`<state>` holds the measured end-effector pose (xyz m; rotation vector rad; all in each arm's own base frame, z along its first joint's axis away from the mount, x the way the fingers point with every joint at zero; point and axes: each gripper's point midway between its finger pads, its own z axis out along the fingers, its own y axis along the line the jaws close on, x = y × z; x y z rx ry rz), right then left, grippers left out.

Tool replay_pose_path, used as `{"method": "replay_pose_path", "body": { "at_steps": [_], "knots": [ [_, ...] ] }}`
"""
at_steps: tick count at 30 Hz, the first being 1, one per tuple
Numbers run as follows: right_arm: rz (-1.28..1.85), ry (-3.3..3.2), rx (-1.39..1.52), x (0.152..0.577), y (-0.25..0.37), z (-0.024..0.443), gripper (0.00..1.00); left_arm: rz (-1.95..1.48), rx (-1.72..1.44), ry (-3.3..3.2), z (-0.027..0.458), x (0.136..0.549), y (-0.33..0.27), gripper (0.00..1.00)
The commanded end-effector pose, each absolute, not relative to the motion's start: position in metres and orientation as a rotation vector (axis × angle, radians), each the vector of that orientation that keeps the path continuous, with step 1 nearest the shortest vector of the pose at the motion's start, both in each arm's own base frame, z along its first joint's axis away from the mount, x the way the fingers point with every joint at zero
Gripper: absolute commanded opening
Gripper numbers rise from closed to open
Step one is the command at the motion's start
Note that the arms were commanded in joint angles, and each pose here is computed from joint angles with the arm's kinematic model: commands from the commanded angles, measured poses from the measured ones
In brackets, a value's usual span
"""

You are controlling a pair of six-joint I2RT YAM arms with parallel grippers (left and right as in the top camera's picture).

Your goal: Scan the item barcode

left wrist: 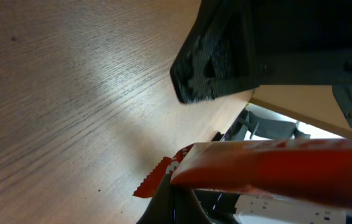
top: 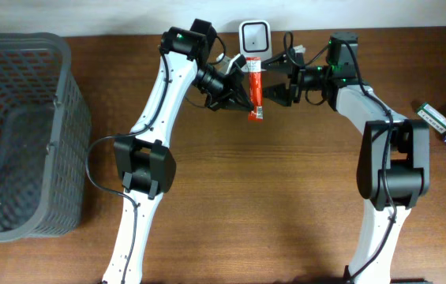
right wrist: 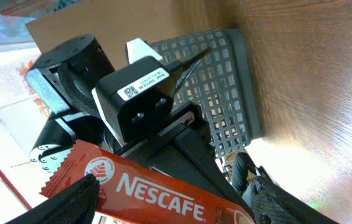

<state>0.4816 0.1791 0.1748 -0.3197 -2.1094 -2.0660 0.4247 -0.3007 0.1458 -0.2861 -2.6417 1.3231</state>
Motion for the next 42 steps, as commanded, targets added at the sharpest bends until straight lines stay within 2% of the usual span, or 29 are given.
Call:
{"method": "replay_pose_path", "body": {
  "at_steps": [1,7,9,15,17,18,19,20,21,23,27,30,32,35,37,38,40,41,42],
  "knots": [
    [-2.092,-2.112,-0.212,0.476,0.187,0.186,0.78,1.309,-0.242,-2.666,0.156,0.426,-0.297,0.0],
    [-2.134,-2.151,-0.133,0.478,0.188,0.191,0.79,1.29,-0.11,-2.678,0.154,0.439,-0.265,0.0],
    [-2.137,-2.155,-0.131,0.479,0.187,0.191,0.79,1.02,0.008,-2.752,0.132,0.433,-0.244,0.0],
    [-2.171,-2.227,-0.16,0.49,0.18,0.189,0.79,0.697,-0.058,-2.892,0.108,0.427,-0.239,0.0],
    [-2.18,-2.249,-0.201,0.496,0.173,0.188,0.8,0.475,-0.069,-2.976,0.096,0.428,-0.229,0.0],
    [-2.184,-2.256,-0.217,0.499,0.169,0.187,0.86,0.377,-0.099,-3.012,0.093,0.429,-0.225,0.06],
    [-2.186,-2.26,-0.226,0.5,0.166,0.187,0.9,0.315,-0.123,-3.032,0.091,0.429,-0.224,0.35],
    [-2.184,-2.267,-0.241,0.502,0.166,0.186,0.94,0.283,-0.159,-3.041,0.09,0.427,-0.227,0.77],
    [-2.185,-2.277,-0.253,0.503,0.166,0.186,0.96,0.28,-0.2,-3.04,0.09,0.425,-0.23,1.0],
    [-2.186,-2.299,-0.287,0.508,0.165,0.184,0.99,0.279,-0.199,-3.051,0.094,0.426,-0.229,0.99],
    [-2.182,-2.35,-0.358,0.518,0.167,0.179,0.98,0.321,-0.062,-3.175,0.139,0.45,-0.187,0.99],
    [-2.145,-2.419,-0.393,0.521,0.181,0.168,0.98,0.021,0.356,-3.298,0.165,0.474,-0.1,0.99],
    [-2.032,-2.504,-0.474,0.52,0.188,0.142,0.98,-0.064,0.423,-3.304,0.165,0.479,-0.076,0.99],
    [-1.712,-2.696,-0.582,0.505,0.191,0.088,0.98,-0.095,0.461,-3.302,0.164,0.481,-0.063,0.99],
    [-1.311,-2.905,-0.583,0.487,0.181,0.053,0.99,-0.186,0.475,-3.312,0.166,0.482,-0.052,0.99],
    [-1.029,-3.043,-0.508,0.477,0.174,0.043,0.99,-0.233,0.487,-3.317,0.167,0.483,-0.047,0.99],
    [-0.661,-3.212,-0.35,0.472,0.169,0.047,0.99,-0.261,0.502,-3.318,0.167,0.483,-0.044,0.99],
    [-0.538,-3.265,-0.29,0.471,0.17,0.051,1.0,-0.303,0.511,-3.321,0.168,0.484,-0.039,0.99],
    [-0.411,-3.339,-0.114,0.468,0.187,0.052,0.96,-0.323,0.579,-3.311,0.169,0.485,-0.028,0.99]
  ]
}}
